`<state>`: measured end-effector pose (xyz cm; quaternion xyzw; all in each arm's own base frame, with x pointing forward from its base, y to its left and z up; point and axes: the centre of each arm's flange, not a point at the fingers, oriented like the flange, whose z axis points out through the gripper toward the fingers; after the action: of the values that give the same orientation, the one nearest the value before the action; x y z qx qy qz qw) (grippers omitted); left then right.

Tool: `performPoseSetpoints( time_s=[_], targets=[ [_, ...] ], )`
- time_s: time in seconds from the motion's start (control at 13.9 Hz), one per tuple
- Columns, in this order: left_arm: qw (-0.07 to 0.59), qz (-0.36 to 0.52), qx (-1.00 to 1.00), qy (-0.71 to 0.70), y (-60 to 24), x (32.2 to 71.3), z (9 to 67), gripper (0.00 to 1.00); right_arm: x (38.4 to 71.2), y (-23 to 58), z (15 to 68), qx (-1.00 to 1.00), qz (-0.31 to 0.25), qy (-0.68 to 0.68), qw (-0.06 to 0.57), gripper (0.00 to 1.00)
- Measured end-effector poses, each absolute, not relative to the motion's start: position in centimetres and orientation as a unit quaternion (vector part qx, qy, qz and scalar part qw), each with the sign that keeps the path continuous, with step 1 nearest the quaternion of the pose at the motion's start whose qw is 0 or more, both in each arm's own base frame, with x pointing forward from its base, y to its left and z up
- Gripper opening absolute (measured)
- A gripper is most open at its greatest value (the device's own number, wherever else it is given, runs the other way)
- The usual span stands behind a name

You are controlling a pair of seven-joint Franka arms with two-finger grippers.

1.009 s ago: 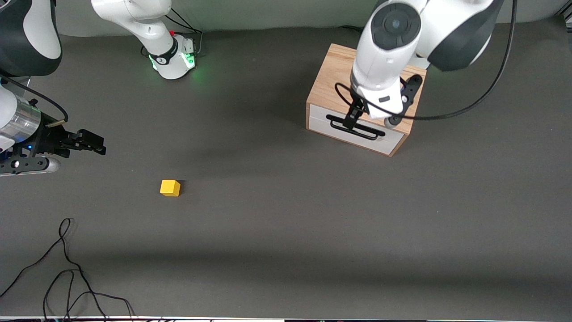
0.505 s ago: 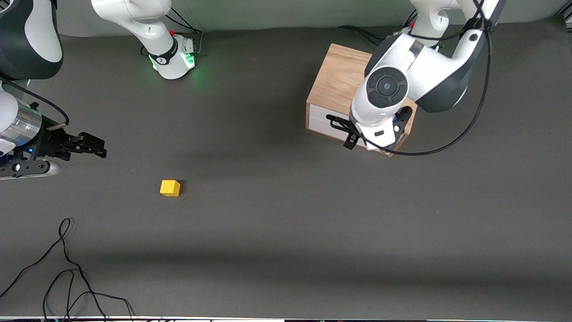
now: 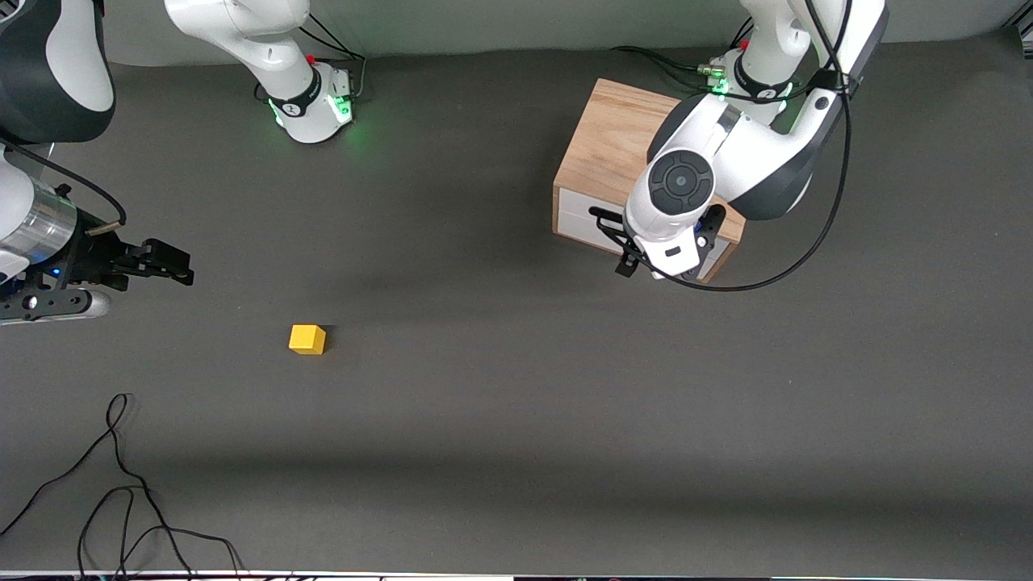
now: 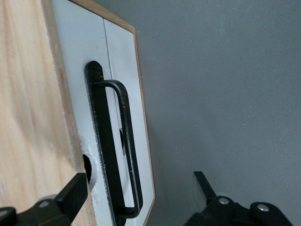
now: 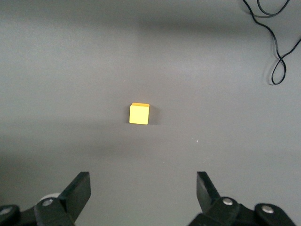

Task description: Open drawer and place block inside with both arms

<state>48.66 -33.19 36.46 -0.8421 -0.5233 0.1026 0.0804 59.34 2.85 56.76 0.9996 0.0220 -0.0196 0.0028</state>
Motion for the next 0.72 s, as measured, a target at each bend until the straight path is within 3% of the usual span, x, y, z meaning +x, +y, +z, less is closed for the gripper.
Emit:
performPoseSetpoints(
  time_s=[0.72],
  targets=[
    [0.102,0.114,-0.824,-0.545,-33.1,49.3,31.4,1.00,59.3,2.9,56.7,1.000,-0.020,0.022,0.003,1.00]
  ],
)
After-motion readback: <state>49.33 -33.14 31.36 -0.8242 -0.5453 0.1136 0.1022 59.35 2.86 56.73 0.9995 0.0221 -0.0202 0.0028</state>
